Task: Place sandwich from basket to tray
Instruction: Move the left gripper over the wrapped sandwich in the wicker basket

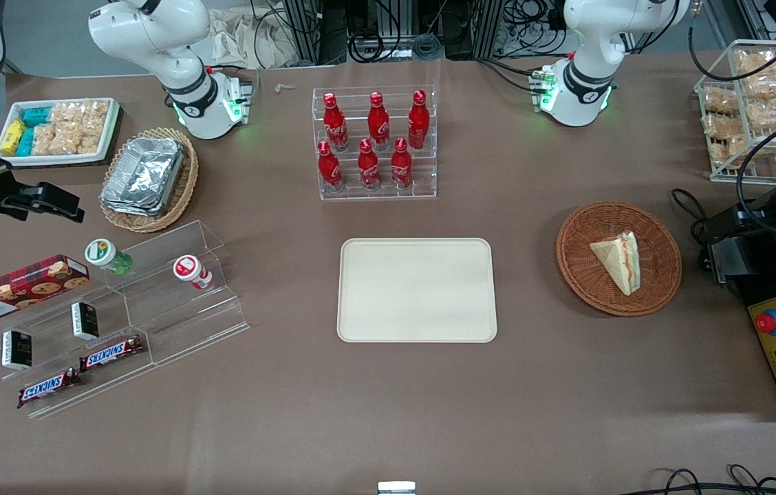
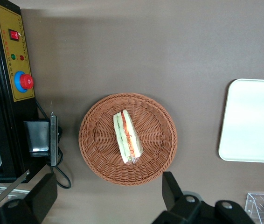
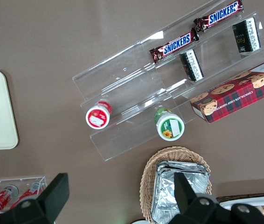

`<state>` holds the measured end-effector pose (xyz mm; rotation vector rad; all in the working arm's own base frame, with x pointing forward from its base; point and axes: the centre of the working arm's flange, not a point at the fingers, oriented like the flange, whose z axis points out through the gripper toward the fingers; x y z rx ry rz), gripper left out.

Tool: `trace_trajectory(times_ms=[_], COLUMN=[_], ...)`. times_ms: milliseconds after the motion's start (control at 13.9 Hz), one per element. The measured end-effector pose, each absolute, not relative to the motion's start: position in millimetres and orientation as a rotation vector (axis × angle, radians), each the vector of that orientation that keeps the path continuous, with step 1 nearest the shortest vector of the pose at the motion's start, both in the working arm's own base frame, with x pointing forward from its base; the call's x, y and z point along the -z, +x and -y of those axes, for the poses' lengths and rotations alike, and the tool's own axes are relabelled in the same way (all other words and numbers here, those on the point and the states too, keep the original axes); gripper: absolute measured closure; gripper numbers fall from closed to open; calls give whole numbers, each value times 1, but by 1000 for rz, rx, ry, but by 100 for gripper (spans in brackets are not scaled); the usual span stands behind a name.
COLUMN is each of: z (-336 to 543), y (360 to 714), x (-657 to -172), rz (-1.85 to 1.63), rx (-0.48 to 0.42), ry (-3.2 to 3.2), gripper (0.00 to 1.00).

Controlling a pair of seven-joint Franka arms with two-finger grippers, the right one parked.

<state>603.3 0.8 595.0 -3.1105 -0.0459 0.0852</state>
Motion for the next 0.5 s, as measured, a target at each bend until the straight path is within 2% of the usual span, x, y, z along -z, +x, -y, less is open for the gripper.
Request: trace_trajectory(times_ms=[504], z=[1], y=[602], x=[-593], rz=[41], rx=[-105], ry=[-3110], gripper=[0])
